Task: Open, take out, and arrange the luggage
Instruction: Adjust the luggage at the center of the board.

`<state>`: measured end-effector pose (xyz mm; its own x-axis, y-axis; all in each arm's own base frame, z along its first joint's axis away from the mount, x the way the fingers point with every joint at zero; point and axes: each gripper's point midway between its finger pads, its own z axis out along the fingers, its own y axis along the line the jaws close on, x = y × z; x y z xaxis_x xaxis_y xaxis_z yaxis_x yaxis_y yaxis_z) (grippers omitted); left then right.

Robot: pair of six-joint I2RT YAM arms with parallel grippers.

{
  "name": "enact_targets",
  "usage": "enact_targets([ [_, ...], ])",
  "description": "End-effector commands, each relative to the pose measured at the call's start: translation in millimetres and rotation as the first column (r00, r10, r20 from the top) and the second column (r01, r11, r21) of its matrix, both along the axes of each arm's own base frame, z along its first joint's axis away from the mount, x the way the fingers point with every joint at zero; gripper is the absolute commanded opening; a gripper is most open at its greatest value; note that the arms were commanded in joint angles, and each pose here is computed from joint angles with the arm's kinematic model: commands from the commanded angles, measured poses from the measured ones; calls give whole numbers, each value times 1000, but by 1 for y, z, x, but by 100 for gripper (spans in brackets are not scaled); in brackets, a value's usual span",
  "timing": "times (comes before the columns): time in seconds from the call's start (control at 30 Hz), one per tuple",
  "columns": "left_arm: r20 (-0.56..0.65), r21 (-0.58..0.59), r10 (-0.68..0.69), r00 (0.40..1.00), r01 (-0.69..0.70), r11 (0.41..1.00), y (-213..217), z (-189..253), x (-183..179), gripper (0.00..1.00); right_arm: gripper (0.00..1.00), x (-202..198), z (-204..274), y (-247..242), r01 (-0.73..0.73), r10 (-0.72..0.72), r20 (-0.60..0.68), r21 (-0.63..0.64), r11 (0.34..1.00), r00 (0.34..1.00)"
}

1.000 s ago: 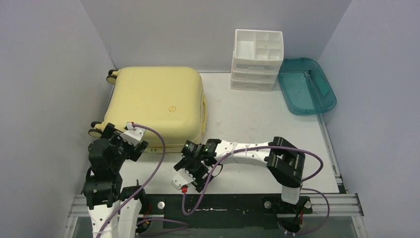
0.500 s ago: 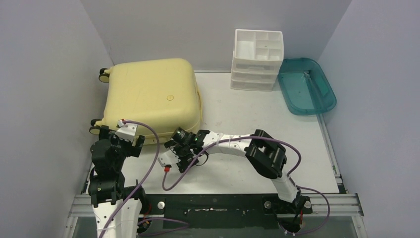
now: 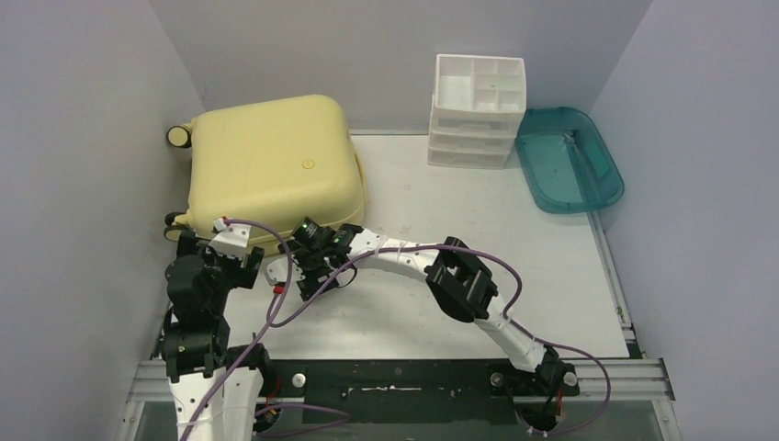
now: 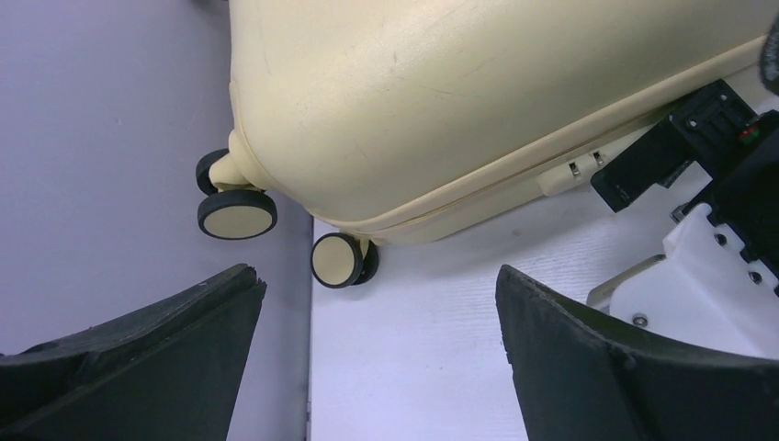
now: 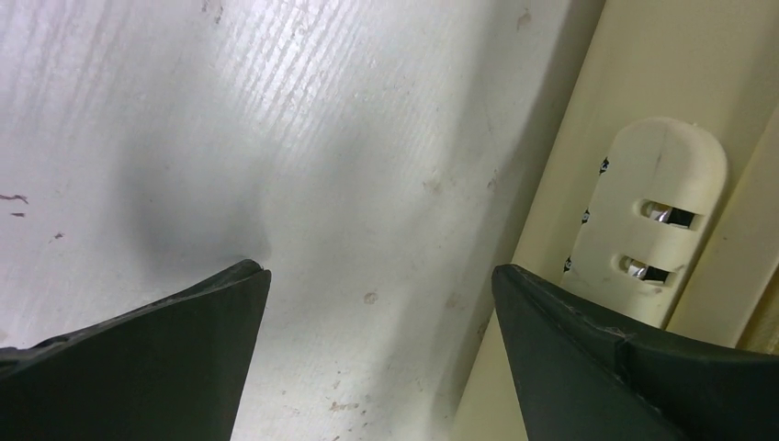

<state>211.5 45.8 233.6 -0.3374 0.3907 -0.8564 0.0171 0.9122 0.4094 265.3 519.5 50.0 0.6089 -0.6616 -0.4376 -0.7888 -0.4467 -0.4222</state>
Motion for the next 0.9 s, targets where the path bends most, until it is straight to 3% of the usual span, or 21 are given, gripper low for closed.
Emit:
enact_targets([
  [0.0, -4, 81, -133, 991, 133, 988, -15, 31, -7, 97, 98, 8, 68, 34, -40, 39, 7, 199, 979, 999],
  [0.1, -136, 94, -288, 948, 302, 949, -36, 16, -24, 97, 98, -14, 95, 10, -55, 89, -157, 208, 977, 984],
  [0.27, -334, 158, -329, 883, 396, 904, -31, -21, -46, 97, 99, -50, 138, -62, -136, 197, -323, 204, 970, 926],
  [0.47, -599, 225, -296, 744, 511, 830, -9, -80, -68, 86, 98, -13, 155, -142, 35, 74, -380, 272, 962, 922],
  [0.67, -568, 380, -159, 808, 428, 820, 21, -93, -36, 53, 97, 5, 143, -185, 183, -34, -429, 311, 933, 903],
  [0.87, -556, 384, -180, 811, 443, 810, 22, -111, -2, 0, 97, 15, 151, -206, 221, -66, -407, 349, 911, 911],
])
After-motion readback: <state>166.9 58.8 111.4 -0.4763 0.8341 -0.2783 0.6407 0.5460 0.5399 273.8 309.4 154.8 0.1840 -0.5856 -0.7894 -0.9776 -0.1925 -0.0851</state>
